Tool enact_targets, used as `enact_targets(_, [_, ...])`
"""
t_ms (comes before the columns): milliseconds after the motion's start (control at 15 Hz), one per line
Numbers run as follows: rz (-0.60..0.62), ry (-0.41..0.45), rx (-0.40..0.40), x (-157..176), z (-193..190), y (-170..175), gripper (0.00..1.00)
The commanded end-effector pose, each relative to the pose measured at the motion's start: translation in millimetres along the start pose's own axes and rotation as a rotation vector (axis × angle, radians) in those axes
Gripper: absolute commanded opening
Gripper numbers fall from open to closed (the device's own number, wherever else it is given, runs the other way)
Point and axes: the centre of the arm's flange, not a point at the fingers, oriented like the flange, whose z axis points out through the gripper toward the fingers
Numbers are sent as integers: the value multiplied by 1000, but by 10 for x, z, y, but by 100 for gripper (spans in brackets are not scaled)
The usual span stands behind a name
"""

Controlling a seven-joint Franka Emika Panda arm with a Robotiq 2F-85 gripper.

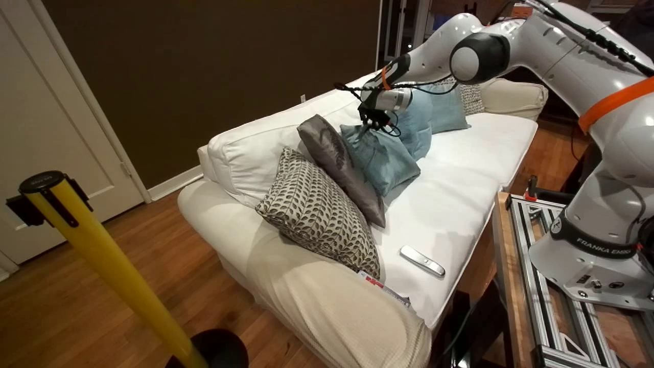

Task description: Adjust the slanted blue pillow

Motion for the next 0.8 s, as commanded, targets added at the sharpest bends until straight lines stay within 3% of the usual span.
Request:
enact_targets(0, [-59, 36, 160, -177, -561, 187, 3])
enact_targets(467, [-250, 186, 406, -445, -834, 215, 3])
enact_targets(733, [-347, 245, 547, -294, -708, -3, 3])
